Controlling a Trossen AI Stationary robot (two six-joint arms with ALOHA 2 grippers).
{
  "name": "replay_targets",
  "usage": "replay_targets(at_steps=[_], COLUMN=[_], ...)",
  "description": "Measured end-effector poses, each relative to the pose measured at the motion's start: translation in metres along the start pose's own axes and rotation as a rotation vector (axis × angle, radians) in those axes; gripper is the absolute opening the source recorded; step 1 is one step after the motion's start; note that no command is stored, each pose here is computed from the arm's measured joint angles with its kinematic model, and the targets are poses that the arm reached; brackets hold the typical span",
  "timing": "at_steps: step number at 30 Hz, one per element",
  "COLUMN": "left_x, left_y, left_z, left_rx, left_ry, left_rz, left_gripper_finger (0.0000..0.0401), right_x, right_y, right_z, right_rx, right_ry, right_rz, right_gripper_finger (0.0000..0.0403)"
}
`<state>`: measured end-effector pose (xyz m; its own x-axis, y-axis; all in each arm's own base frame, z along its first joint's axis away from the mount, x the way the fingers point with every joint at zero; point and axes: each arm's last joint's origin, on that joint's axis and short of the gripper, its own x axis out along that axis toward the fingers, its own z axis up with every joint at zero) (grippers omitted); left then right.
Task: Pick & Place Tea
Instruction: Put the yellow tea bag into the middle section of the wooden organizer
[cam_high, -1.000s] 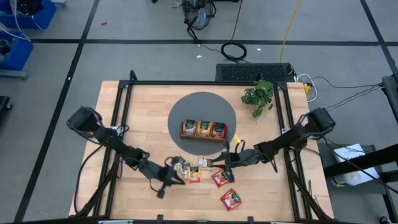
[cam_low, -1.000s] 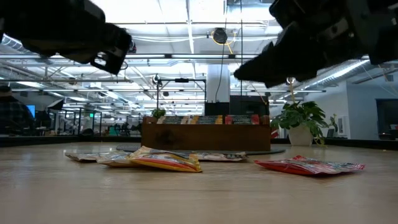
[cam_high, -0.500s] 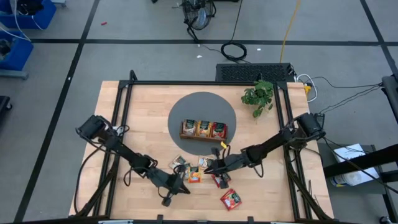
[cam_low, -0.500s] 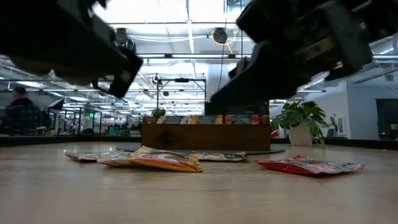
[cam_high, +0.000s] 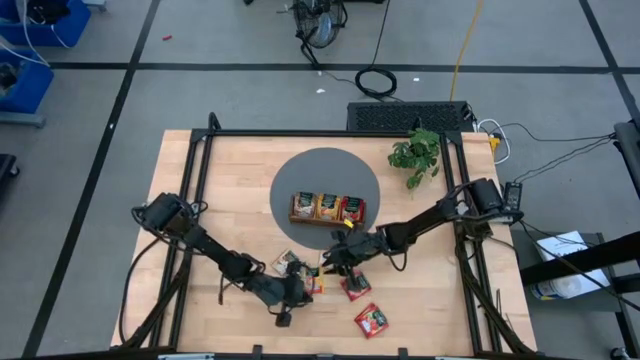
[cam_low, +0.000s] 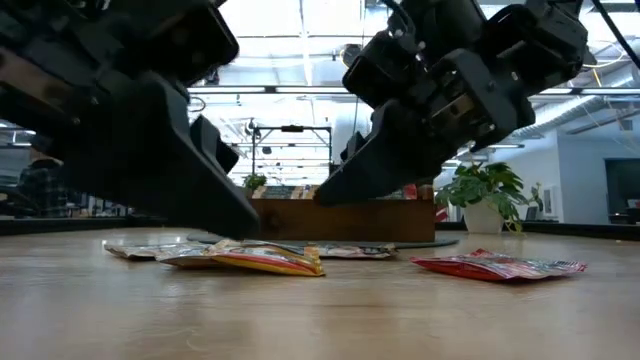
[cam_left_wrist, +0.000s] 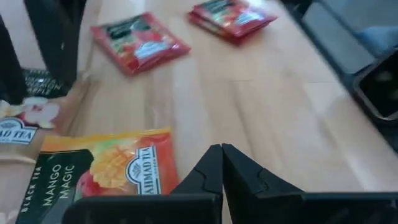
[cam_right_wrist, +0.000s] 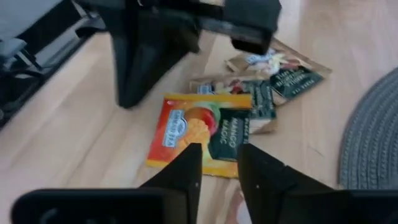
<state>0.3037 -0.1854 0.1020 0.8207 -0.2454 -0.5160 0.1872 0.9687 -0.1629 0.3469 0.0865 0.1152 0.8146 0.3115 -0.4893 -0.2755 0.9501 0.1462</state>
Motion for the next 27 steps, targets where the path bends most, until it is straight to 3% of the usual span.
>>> replay_targets(at_steps=[7,13,19,27], left_x=[0.002,0.002,0.003,-0.005], left_y=[0.004,0.004,0.006,-0.009], left_z=[-0.002,-0.003,-0.002,0.016], left_rx=[-0.087,-0.110,-0.114,-0.046], left_ry=[0.085,0.087,0.078,-0.039], left_rz=[0.171,0.182,0.201,0.097], left_gripper_finger=[0.0005,0.0010,0.0012,0.0004], right_x=[-0.001,-0.001,0.004,0.010], right_y=[-0.006,-0.008,-0.016,-0.018], right_z=[0.000,-0.001,-0.015,-0.020], right_rx=[0.015,0.029,0.121,0.123], right_ry=[0.006,0.021,0.086,0.076], right_rz=[0.006,-0.002,-0.029,-0.031], right_gripper_finger=[0.0128,0.0131,0.0126,0.0126])
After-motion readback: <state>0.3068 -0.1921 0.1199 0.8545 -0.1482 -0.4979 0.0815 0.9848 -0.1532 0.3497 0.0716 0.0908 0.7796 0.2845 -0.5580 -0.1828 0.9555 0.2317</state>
